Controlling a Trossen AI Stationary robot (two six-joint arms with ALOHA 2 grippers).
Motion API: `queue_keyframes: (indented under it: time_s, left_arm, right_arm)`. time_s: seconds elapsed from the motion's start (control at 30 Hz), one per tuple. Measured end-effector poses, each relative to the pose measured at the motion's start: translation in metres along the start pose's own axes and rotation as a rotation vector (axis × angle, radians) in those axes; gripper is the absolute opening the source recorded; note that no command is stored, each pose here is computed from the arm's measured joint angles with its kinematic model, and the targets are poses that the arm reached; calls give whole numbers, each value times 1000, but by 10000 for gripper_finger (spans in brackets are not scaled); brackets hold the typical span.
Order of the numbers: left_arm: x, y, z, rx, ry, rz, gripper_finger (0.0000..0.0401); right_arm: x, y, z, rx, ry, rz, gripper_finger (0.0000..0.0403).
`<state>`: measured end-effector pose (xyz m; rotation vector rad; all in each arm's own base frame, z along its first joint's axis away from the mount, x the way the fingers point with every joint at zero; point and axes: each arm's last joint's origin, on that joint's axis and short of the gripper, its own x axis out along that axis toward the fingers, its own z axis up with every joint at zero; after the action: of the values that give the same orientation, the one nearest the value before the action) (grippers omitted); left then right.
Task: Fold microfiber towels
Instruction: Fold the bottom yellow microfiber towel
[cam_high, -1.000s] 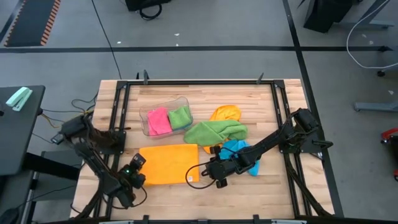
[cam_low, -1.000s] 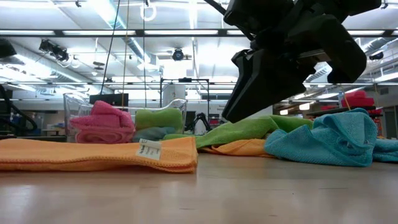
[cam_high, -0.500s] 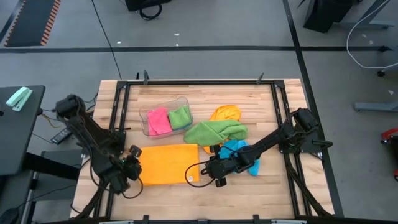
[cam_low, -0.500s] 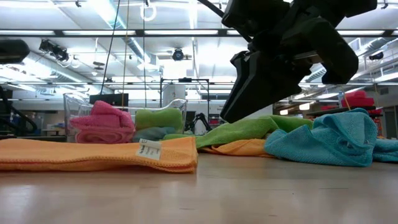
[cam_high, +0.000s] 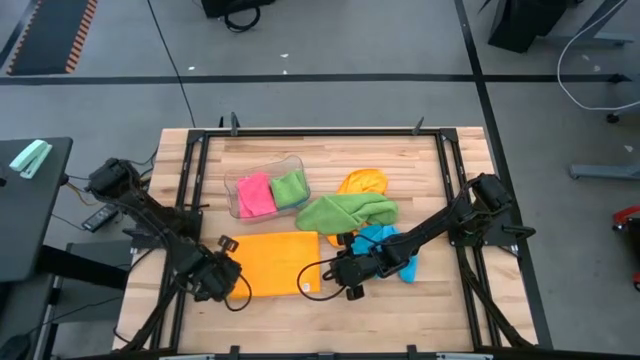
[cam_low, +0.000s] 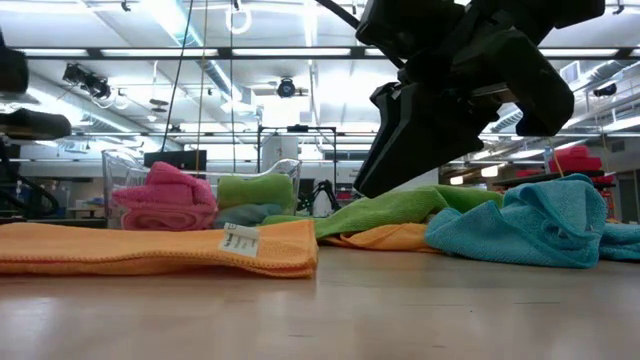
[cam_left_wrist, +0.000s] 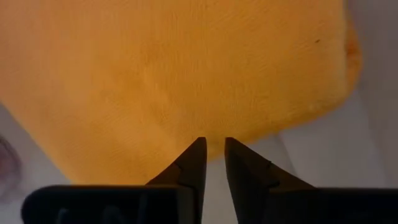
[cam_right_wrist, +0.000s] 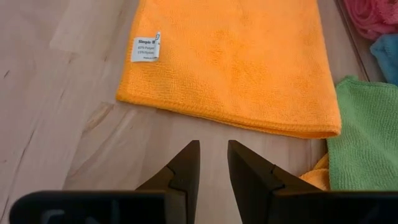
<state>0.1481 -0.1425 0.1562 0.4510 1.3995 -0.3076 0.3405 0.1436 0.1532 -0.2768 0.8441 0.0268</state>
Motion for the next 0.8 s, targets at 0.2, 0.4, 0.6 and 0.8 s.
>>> queue_keyframes:
  time_s: [0.2, 0.4, 0.6, 0.8]
  left_arm:
    - [-7, -2, 12, 139, -1, 7, 82]
    - [8, -6, 15, 242, 162, 41, 142]
    - [19, -7, 13, 397, 255, 39, 185]
    - [20, -7, 13, 477, 258, 30, 184]
  right_arm:
    - [0, 0, 0, -1, 0, 1, 92]
    - [0, 0, 0, -5, -1, 2, 92]
    - [0, 0, 0, -4, 0, 1, 92]
    - [0, 0, 0, -4, -1, 1, 92]
